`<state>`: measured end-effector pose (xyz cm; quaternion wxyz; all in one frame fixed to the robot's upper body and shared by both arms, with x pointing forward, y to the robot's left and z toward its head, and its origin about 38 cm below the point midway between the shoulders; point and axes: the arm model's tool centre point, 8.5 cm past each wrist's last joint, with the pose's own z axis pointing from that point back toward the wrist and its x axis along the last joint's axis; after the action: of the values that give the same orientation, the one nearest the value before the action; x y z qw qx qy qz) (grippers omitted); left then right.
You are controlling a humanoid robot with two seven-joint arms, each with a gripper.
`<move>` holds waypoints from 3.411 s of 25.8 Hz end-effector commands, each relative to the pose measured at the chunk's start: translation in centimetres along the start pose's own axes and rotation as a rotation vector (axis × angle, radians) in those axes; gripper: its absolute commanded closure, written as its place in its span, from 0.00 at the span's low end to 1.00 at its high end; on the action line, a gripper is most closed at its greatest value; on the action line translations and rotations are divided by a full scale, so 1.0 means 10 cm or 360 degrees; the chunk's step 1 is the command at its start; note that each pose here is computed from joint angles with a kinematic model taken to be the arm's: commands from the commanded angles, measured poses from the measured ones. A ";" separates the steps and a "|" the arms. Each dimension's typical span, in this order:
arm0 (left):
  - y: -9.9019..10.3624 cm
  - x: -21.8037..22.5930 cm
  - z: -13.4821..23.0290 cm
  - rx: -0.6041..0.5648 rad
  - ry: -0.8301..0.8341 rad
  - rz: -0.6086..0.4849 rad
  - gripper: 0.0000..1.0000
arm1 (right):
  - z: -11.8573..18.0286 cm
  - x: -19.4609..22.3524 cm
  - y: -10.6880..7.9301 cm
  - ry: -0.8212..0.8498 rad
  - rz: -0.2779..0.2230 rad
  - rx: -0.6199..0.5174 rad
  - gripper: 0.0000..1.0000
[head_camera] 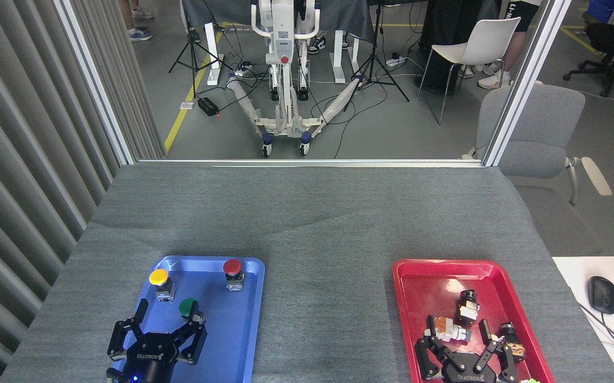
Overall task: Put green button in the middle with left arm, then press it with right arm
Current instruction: 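Close the left gripper around the green button in the blue tray, then lift the green button and carry it toward the table middle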
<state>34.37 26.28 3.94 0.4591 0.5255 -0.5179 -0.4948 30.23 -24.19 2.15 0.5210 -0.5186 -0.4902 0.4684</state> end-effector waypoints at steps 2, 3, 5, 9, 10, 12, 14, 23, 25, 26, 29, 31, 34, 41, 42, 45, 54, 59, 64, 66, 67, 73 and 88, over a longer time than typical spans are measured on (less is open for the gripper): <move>0.02 0.00 -0.01 0.0007 -0.0004 0.0001 0.00 | 0.00 0.00 0.00 0.0002 0.0000 0.0001 0.00; 0.03 0.01 -0.02 0.0012 -0.0004 0.0003 0.00 | 0.00 0.00 0.00 0.0002 0.0000 0.0001 0.00; 0.03 0.01 -0.02 0.0014 -0.0006 0.0006 0.00 | 0.00 0.00 0.00 0.0000 -0.0003 0.0001 0.00; 0.02 0.01 -0.01 0.0009 -0.0010 -0.0003 0.00 | 0.00 0.01 0.00 0.0000 -0.0006 0.0001 0.00; 0.02 0.01 -0.01 0.0009 -0.0010 -0.0003 0.00 | 0.00 0.01 0.00 0.0003 -0.0005 0.0001 0.00; 0.02 0.01 -0.02 0.0009 -0.0009 -0.0004 0.00 | 0.00 0.01 0.00 0.0002 -0.0003 0.0001 0.00; 0.03 0.01 -0.02 0.0022 -0.0010 -0.0006 0.00 | 0.00 0.01 0.00 0.0002 -0.0003 0.0001 0.00; 0.06 0.08 -0.04 0.0032 -0.0102 0.0013 0.00 | 0.00 0.01 0.00 0.0003 -0.0005 0.0001 0.00; 0.04 0.08 -0.03 0.0025 -0.0104 0.0014 0.00 | 0.00 0.01 0.00 0.0000 -0.0006 0.0001 0.00; 0.03 0.08 -0.02 0.0020 -0.0101 0.0013 0.00 | 0.00 0.01 0.00 0.0000 -0.0006 0.0001 0.00; 0.03 0.08 -0.02 0.0018 -0.0101 0.0013 0.00 | 0.00 0.01 0.00 0.0000 -0.0003 0.0001 0.00; 0.03 0.08 -0.02 0.0018 -0.0100 0.0013 0.00 | 0.00 0.01 0.00 0.0000 -0.0006 0.0001 0.00; 0.01 0.07 -0.01 0.0008 -0.0097 0.0010 0.00 | 0.00 0.01 0.00 0.0000 -0.0006 0.0001 0.00; -0.22 -0.07 0.05 -0.0129 -0.0211 -0.0076 0.00 | 0.00 0.00 0.00 0.0005 -0.0005 0.0001 0.00; -0.28 -0.08 0.07 -0.0156 -0.0214 -0.0098 0.00 | 0.00 0.01 0.00 0.0000 -0.0003 0.0001 0.00; -0.42 -0.09 0.03 -0.0220 -0.0244 -0.0175 0.00 | 0.00 0.00 0.00 0.0003 -0.0005 0.0001 0.00; -0.64 0.03 -0.18 -0.0334 -0.0348 -0.0184 0.00 | 0.00 0.00 0.00 0.0005 -0.0002 0.0001 0.00; -0.71 -0.05 -0.31 -0.0375 -0.0314 -0.0199 0.01 | 0.00 0.00 0.00 0.0002 -0.0003 0.0001 0.00; -0.83 -0.10 -0.41 -0.0512 -0.0306 -0.0202 0.05 | 0.01 0.00 0.01 0.0000 -0.0003 0.0003 0.00; -0.86 -0.11 -0.40 -0.0583 -0.0315 -0.0218 0.16 | 0.01 0.00 0.00 0.0002 -0.0002 0.0003 0.00; -0.87 -0.11 -0.39 -0.0594 -0.0336 -0.0219 0.22 | 0.01 0.00 0.00 0.0004 0.0000 0.0003 0.00; -0.78 -0.09 -0.36 -0.0599 -0.0734 -0.0109 1.00 | 0.01 0.00 0.01 0.0000 0.0000 0.0005 0.00; -0.15 0.80 -0.76 -0.0277 -0.1132 -0.0064 1.00 | 0.01 0.00 0.01 0.0005 0.0001 0.0005 0.00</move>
<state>40.75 22.02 1.49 0.3182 0.3064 -0.5738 -0.6896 30.12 -24.24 2.05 0.5227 -0.5180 -0.4885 0.4689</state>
